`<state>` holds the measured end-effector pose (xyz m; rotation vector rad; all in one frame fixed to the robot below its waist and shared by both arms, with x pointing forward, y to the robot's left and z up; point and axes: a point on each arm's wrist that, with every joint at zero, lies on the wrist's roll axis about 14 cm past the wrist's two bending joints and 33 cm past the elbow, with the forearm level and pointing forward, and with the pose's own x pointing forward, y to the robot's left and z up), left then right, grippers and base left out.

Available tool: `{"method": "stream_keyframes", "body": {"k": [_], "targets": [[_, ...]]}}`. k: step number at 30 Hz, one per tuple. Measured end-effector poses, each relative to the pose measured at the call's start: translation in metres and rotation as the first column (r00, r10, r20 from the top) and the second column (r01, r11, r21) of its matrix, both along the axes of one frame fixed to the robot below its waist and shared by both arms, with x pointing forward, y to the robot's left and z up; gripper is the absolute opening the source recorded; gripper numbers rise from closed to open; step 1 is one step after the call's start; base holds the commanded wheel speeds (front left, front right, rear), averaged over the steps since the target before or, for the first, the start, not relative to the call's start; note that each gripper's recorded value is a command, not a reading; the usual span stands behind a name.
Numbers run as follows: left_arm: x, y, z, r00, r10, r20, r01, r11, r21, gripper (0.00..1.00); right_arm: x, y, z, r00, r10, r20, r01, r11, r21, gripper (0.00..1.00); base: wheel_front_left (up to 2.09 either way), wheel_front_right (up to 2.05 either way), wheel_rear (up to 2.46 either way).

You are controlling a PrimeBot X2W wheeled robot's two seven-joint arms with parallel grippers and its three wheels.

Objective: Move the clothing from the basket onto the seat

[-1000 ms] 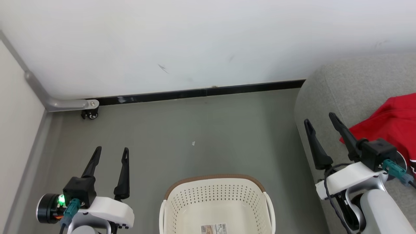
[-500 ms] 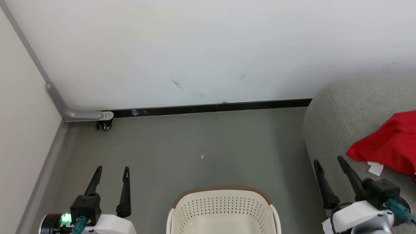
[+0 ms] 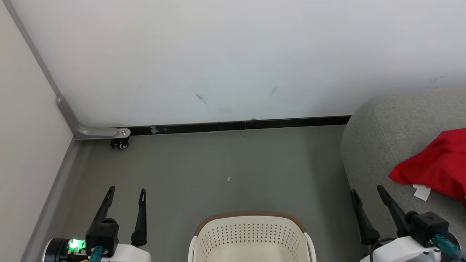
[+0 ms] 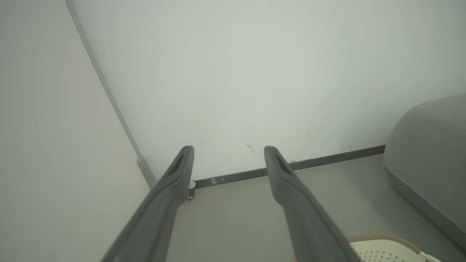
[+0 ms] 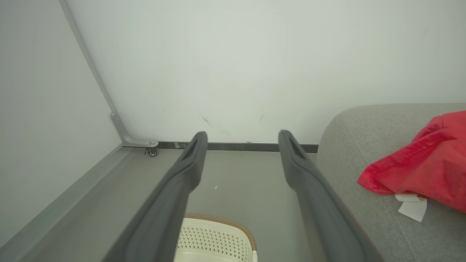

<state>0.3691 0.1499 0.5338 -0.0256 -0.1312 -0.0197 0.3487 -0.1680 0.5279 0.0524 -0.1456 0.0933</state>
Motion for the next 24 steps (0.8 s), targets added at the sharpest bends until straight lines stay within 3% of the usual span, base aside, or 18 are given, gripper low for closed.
{"method": "stream_keyframes", "body": {"k": [14, 24], "targets": [[0.0, 0.004, -0.01, 0.999, 0.012, -0.029, -0.012, 1.0, 0.019, 1.0, -0.002, 0.002, 0.001, 1.0, 0.007, 0.002, -0.007, 1.0, 0.03, 1.0, 0.0, 0.0, 0.0], [0.003, -0.007, -0.025, 0.996, -0.049, -0.079, 0.052, 0.998, 0.036, 1.0, -0.003, 0.005, 0.004, 1.0, 0.015, 0.011, -0.016, 0.999, 0.043, 1.0, 0.0, 0.0, 0.0]]}}
